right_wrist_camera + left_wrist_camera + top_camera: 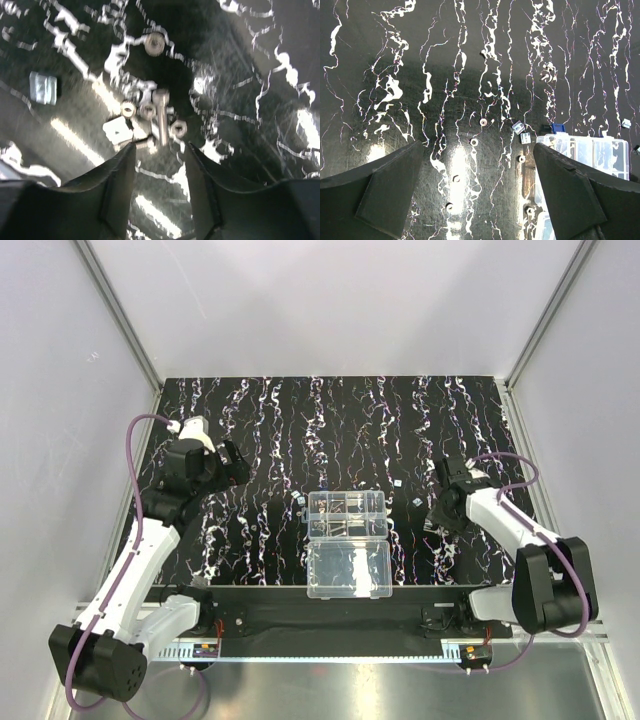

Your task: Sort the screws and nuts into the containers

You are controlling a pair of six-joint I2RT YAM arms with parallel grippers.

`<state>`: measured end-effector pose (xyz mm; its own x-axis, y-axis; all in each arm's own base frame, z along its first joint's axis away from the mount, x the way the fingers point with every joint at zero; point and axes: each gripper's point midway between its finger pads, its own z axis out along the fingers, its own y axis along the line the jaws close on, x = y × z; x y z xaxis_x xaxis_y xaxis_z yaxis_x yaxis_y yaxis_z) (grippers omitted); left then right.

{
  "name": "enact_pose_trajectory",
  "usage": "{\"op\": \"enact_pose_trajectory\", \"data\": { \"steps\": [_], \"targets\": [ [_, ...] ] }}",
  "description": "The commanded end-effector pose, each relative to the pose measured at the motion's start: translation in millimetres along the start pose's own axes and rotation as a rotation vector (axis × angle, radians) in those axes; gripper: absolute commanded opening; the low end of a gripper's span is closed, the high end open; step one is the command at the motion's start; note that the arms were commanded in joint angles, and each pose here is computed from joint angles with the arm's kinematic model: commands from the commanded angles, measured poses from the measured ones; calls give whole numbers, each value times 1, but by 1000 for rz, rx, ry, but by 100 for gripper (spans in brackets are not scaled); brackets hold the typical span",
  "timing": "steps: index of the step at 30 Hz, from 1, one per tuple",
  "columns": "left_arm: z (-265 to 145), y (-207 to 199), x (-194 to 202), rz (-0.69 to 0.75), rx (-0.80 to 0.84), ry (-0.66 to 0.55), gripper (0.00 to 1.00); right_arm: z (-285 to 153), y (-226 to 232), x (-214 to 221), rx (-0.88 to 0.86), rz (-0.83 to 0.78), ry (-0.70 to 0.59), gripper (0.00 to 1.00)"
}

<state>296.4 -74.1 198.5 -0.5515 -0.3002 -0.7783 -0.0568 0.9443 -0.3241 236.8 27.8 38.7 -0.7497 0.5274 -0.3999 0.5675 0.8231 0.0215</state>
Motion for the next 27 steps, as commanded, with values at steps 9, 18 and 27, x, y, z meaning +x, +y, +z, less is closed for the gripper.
{"op": "enact_pose_trajectory", "data": {
  "steps": [9, 18, 27],
  "targets": [
    [4, -2, -2, -8, 12, -11, 99, 25, 14, -23, -7, 25, -28, 43],
    [5, -1, -1, -8, 8, -6, 99, 34, 15, -16, -4, 12, 11, 23],
    [4, -2, -2, -6, 11, -9, 99, 26, 17, -20, -12, -13, 13, 0]
  ]
}}
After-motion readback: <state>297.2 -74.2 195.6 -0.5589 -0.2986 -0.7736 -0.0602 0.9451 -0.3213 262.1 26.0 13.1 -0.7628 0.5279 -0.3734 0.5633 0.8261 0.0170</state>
